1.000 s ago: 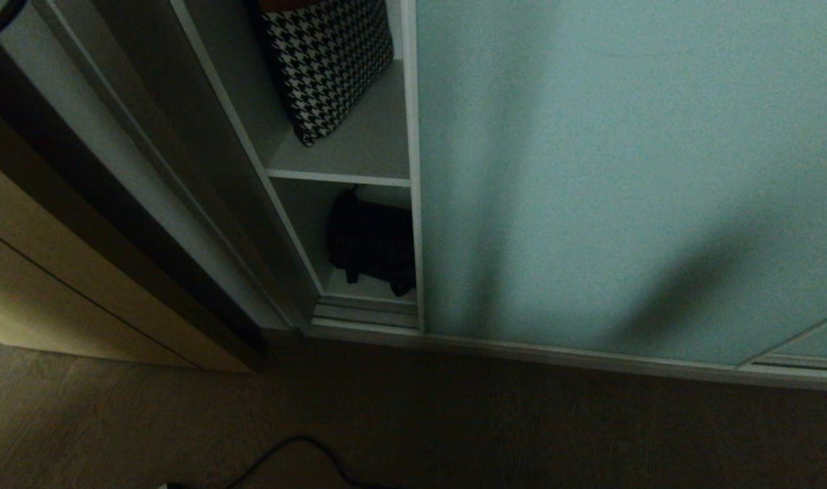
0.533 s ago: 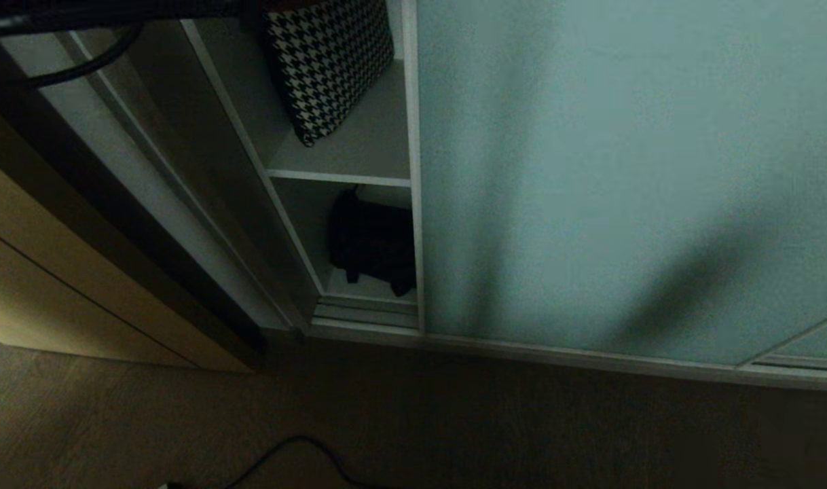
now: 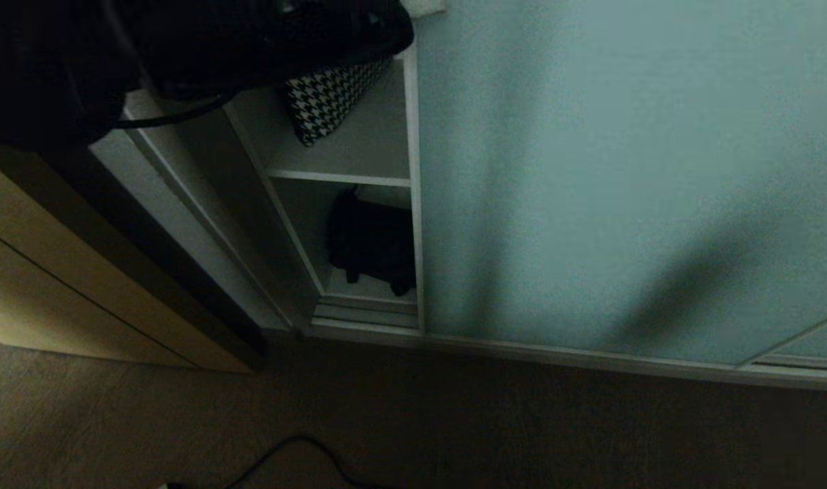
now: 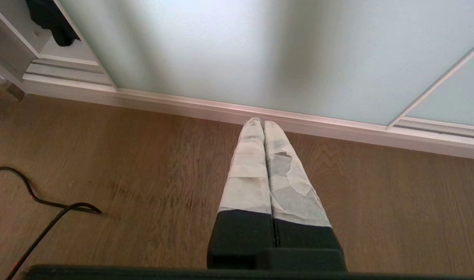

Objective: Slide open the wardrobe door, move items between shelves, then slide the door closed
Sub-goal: Close the door

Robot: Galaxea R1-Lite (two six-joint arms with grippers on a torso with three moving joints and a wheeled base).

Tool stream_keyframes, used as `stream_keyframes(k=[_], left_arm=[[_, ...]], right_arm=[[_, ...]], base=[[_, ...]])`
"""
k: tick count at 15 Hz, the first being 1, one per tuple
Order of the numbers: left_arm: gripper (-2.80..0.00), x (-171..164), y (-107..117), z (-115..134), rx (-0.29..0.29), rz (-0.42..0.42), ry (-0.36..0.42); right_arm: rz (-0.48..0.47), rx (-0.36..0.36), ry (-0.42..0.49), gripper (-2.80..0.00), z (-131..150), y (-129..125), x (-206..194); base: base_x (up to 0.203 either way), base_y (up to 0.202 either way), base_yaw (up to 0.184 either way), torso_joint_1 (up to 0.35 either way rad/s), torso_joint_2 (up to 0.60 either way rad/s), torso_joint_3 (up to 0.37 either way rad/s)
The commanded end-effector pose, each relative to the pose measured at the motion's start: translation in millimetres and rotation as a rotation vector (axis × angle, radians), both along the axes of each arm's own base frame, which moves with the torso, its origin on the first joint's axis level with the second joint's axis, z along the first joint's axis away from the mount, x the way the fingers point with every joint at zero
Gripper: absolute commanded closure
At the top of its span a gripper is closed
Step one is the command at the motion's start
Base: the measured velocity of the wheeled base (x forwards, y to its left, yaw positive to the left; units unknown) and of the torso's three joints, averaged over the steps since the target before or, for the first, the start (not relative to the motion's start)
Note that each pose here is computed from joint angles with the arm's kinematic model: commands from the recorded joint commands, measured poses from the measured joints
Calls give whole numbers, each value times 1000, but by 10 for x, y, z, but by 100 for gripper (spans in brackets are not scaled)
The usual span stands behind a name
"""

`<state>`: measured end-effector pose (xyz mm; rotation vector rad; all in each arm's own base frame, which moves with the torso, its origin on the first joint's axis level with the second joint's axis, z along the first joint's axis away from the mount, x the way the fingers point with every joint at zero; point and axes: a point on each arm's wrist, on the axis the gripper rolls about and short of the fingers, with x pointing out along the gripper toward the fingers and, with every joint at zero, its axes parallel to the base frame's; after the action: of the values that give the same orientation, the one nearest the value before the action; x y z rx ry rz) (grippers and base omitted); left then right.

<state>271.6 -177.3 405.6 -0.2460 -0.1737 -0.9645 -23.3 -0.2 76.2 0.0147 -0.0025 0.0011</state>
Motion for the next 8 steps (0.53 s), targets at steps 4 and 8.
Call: stream_keyframes(k=[4, 8], left_arm=[[0, 229, -132, -215, 23, 18, 43], [0, 343, -194, -280, 6, 24, 22]], right_arm=[[0, 0, 1, 0, -1, 0, 1], [0, 0, 0, 0, 2, 0, 1]], base=[[0, 0, 0, 0, 0, 0], [0, 0, 0, 0, 0, 0]])
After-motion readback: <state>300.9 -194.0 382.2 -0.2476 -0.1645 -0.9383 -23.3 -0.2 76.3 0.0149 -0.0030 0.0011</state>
